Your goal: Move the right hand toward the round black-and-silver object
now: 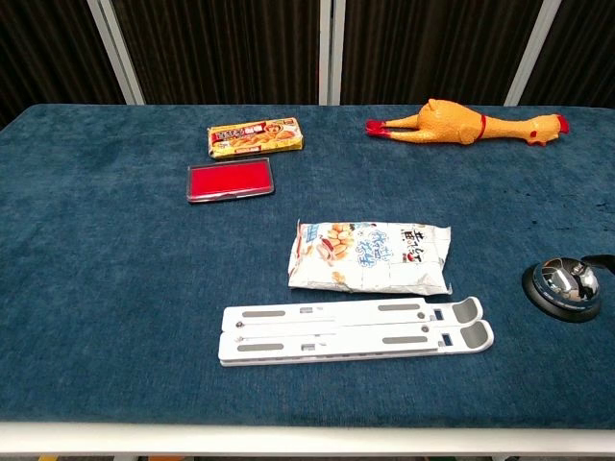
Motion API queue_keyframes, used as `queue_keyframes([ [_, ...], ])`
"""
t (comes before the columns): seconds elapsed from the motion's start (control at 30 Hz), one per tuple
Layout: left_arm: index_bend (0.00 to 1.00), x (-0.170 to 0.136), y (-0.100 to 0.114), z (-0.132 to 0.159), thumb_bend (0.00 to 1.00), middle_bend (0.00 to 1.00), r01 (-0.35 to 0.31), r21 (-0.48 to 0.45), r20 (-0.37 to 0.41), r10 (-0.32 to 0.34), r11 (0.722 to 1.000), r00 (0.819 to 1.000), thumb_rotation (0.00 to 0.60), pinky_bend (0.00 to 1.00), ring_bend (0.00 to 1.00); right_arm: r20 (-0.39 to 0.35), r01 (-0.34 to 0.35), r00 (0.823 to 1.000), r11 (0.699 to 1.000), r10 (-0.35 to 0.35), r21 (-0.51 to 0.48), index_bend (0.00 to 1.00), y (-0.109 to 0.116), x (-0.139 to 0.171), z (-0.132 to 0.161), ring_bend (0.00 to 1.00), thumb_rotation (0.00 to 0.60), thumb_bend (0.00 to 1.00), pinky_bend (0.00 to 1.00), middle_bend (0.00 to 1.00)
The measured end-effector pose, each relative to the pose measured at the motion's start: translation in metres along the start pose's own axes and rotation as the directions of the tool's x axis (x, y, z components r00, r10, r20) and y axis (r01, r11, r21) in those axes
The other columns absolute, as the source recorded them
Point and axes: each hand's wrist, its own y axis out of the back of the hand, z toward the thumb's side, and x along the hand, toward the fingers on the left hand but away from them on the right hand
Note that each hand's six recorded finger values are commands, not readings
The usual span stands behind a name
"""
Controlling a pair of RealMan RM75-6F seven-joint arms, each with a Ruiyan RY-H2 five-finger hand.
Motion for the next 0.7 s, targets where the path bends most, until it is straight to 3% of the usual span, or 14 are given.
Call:
queue_keyframes([
  [0.23, 0.11, 0.001, -0.001, 0.004, 0.12, 0.03, 0.004, 0.003, 0.007, -0.004, 1.0, 1.0, 0.6, 0.14, 0.0, 0.006, 0.168, 0.986, 0.984, -0.168, -0.062, 0.0, 0.037, 0.004, -0.006, 0.84, 0.6, 1.0, 0.71, 0.92],
  [0.3, 0.11, 0.001, -0.001, 0.005, 0.12, 0.03, 0.005, 0.003, 0.01, -0.005, 1.0, 1.0, 0.6, 0.14, 0.0, 0.02, 0.247, 0.969, 0.965, -0.246, -0.089, 0.0, 0.052, 0.007, -0.012, 0.72, 0.6, 1.0, 0.66, 0.81],
  [0.33, 0.11, 0.001, 0.0, 0.007, 0.12, 0.03, 0.005, 0.003, 0.012, -0.005, 1.0, 1.0, 0.6, 0.14, 0.0, 0.028, 0.282, 0.96, 0.954, -0.28, -0.101, 0.0, 0.058, 0.008, -0.015, 0.55, 0.6, 0.98, 0.56, 0.64],
  [0.4, 0.11, 0.002, 0.002, 0.009, 0.12, 0.03, 0.004, 0.005, 0.015, -0.004, 1.0, 1.0, 0.6, 0.14, 0.0, 0.046, 0.347, 0.938, 0.93, -0.344, -0.122, 0.0, 0.07, 0.012, -0.025, 0.15, 0.6, 0.78, 0.24, 0.21],
  [0.47, 0.11, 0.002, 0.003, 0.009, 0.12, 0.03, 0.006, 0.011, 0.017, -0.006, 1.0, 1.0, 0.6, 0.14, 0.0, 0.064, 0.367, 0.93, 0.921, -0.362, -0.128, 0.0, 0.075, 0.014, -0.036, 0.01, 0.6, 0.53, 0.06, 0.03],
  [0.5, 0.11, 0.002, 0.003, 0.008, 0.12, 0.03, 0.007, 0.012, 0.016, -0.007, 1.0, 1.0, 0.6, 0.14, 0.0, 0.077, 0.364, 0.931, 0.923, -0.357, -0.125, 0.0, 0.075, 0.014, -0.039, 0.0, 0.6, 0.43, 0.01, 0.01],
  [0.57, 0.11, 0.001, 0.004, 0.008, 0.12, 0.03, 0.007, 0.007, 0.015, -0.007, 1.0, 1.0, 0.6, 0.14, 0.0, 0.117, 0.341, 0.937, 0.934, -0.329, -0.104, 0.0, 0.074, 0.015, -0.049, 0.0, 0.6, 0.34, 0.0, 0.0],
  [0.7, 0.11, 0.002, 0.003, 0.008, 0.12, 0.03, 0.001, 0.005, 0.014, -0.001, 1.0, 1.0, 0.6, 0.14, 0.0, 0.211, 0.259, 0.947, 0.964, -0.243, -0.055, 0.0, 0.071, 0.017, -0.067, 0.0, 0.6, 0.3, 0.0, 0.0],
])
